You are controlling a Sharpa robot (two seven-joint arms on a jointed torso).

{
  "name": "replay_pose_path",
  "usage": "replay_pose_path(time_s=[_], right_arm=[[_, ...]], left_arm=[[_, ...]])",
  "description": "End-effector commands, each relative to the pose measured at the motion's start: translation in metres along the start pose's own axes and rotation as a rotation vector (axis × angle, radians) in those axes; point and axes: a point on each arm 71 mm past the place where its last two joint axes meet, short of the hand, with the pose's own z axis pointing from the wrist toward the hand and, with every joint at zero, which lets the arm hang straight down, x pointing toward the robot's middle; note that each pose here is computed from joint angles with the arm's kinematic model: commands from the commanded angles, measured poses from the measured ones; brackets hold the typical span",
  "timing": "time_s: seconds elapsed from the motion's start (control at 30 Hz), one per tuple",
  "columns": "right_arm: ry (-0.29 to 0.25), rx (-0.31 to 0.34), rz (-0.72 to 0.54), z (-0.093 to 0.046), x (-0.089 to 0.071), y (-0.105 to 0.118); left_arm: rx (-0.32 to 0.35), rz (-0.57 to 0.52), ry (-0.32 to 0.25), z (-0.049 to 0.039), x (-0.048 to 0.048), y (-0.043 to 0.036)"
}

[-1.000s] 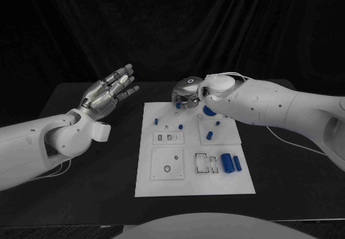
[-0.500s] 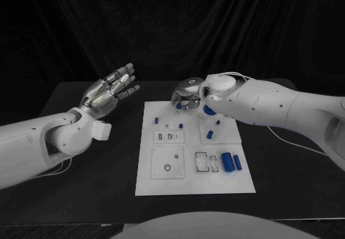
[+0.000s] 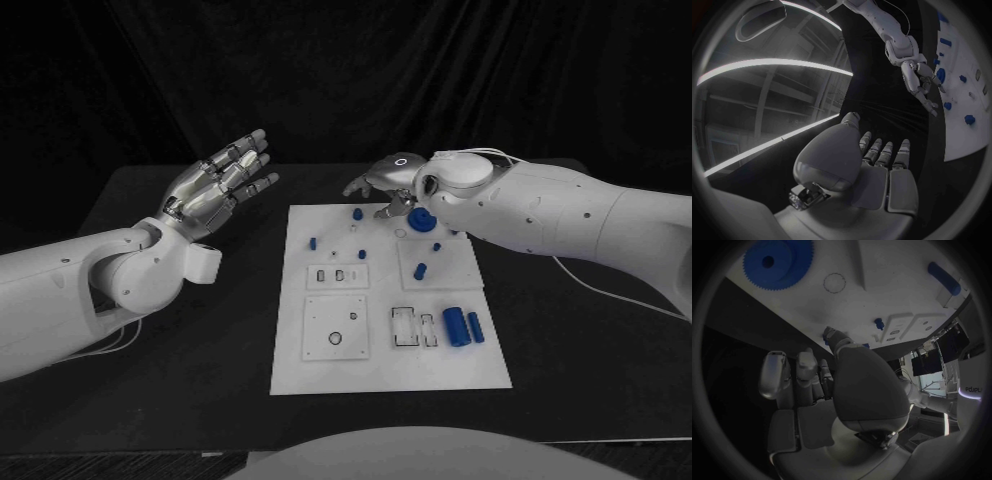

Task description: Assemble the parts on the task board

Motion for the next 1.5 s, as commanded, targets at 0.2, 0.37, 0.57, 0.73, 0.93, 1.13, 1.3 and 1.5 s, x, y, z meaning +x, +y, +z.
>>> replay_pose_path(time_s=[0.2,0.37,0.57,0.73,0.93,1.13,1.3,1.5], right_arm=[[-0.235,-0.037,0.054,-0.038,-0.024,-0.018],[-0.232,-0.009,0.083,-0.066,-0.027,-0.030],[-0.127,0.090,0.111,-0.080,-0.018,-0.049],[-0.094,0.143,0.115,-0.086,-0.007,-0.060],[-0.055,0.182,0.123,-0.091,0.005,-0.068],[-0.010,0.203,0.126,-0.093,0.012,-0.070],[0.017,0.209,0.125,-0.095,0.021,-0.070],[0.017,0.213,0.123,-0.096,0.026,-0.070]], left_arm=[[0.010,-0.006,0.005,-0.0014,-0.0022,-0.0024],[0.004,-0.003,-0.001,-0.0031,-0.0042,-0.0028],[0.000,-0.004,0.002,-0.0019,-0.0041,-0.0018],[-0.003,-0.009,0.010,-0.0009,-0.0021,-0.0010],[-0.005,-0.010,0.012,-0.0004,-0.0023,-0.0005],[-0.004,-0.010,0.012,0.0001,-0.0025,-0.0003],[-0.004,-0.012,0.015,0.0006,-0.0021,0.0000],[-0.002,-0.010,0.013,0.0009,-0.0031,0.0000]])
